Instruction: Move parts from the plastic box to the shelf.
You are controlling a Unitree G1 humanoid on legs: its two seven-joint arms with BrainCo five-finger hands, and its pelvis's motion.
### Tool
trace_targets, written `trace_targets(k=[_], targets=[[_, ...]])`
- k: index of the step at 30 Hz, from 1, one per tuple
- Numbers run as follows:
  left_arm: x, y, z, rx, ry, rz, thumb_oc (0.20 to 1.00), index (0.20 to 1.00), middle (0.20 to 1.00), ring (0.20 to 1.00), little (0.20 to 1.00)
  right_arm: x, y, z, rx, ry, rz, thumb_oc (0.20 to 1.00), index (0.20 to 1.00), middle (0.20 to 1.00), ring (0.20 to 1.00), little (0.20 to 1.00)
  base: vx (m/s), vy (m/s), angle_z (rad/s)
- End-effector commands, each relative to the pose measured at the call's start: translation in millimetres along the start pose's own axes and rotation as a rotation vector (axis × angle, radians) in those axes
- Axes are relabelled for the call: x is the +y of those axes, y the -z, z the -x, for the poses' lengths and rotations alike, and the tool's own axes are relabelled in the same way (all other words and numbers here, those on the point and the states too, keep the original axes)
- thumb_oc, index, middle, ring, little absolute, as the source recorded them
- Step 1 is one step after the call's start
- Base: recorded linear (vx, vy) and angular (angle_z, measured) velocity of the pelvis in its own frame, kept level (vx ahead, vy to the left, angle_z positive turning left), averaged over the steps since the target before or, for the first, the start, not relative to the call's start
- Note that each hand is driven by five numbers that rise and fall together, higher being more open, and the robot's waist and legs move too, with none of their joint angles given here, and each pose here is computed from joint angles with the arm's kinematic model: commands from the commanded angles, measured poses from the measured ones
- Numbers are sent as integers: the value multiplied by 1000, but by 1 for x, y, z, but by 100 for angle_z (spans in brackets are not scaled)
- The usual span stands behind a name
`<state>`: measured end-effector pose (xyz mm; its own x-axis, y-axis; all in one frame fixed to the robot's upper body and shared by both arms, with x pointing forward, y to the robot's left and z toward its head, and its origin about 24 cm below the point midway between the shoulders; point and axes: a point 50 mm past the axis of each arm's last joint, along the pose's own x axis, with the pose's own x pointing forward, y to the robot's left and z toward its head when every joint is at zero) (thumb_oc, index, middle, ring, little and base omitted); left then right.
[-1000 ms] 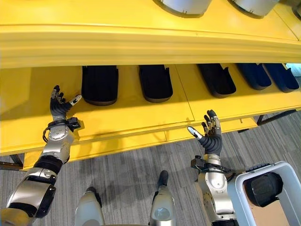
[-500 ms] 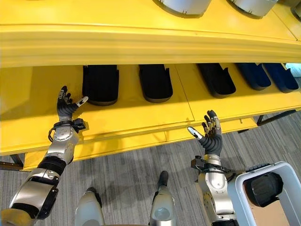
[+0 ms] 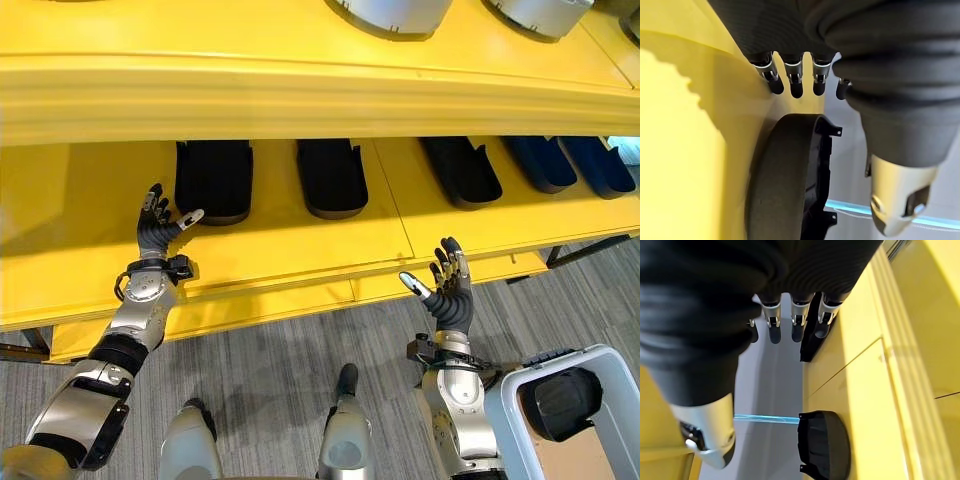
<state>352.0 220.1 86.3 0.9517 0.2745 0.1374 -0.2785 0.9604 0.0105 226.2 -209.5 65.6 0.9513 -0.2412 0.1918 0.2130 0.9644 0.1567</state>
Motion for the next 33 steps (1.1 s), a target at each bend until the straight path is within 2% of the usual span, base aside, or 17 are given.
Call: trace_targets(k=[1,33], targets=[[-27,32,21,129,119,-14,1000,1000,1000,1000,1000,-6,-40,-11,-196,-16,9,1000,1000,1000,1000,1000,0,0,0],[-57,33,33,120,250,-26,1000,1000,1000,1000,1000,-10,-42,-8,-196,-17,7,1000,1000,1000,1000,1000,1,-2,0]])
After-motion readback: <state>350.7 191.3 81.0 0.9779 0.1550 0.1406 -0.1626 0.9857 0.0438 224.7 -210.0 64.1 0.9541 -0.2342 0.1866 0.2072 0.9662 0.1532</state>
